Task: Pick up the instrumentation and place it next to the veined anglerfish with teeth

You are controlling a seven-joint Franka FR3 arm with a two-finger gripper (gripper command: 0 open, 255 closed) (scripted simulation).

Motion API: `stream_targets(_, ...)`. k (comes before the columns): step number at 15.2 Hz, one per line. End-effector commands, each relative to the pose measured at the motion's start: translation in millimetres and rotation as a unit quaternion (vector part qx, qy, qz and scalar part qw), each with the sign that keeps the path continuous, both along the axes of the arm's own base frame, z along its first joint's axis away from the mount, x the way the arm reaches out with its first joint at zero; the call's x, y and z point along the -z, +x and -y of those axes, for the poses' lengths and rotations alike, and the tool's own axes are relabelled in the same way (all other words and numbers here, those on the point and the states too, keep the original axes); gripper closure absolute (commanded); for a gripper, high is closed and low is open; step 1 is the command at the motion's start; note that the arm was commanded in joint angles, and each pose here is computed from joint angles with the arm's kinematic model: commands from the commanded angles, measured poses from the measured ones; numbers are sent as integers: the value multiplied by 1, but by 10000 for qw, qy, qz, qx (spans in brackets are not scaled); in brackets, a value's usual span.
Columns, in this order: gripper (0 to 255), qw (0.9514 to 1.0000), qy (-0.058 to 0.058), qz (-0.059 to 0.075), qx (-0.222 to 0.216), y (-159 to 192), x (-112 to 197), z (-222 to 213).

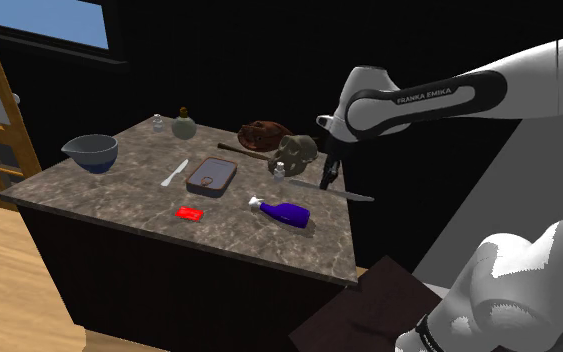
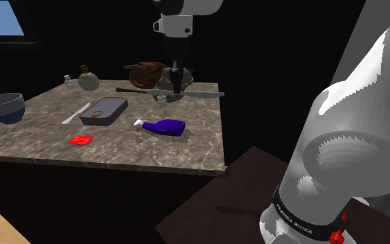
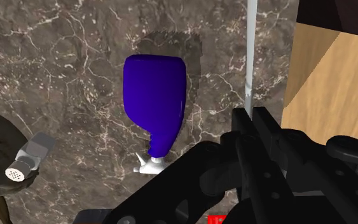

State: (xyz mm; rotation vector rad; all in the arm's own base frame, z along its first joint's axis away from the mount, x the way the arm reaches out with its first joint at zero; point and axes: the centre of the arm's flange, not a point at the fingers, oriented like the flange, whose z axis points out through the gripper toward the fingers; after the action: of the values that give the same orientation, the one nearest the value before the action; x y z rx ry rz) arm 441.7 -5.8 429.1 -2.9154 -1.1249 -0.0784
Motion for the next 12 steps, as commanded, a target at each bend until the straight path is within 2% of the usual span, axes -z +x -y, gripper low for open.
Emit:
stream_targets(1, 255, 10000, 0, -3, 0, -1, -11, -1)
stream_targets(12, 255, 10000, 0, -3, 0, -1, -69, -1)
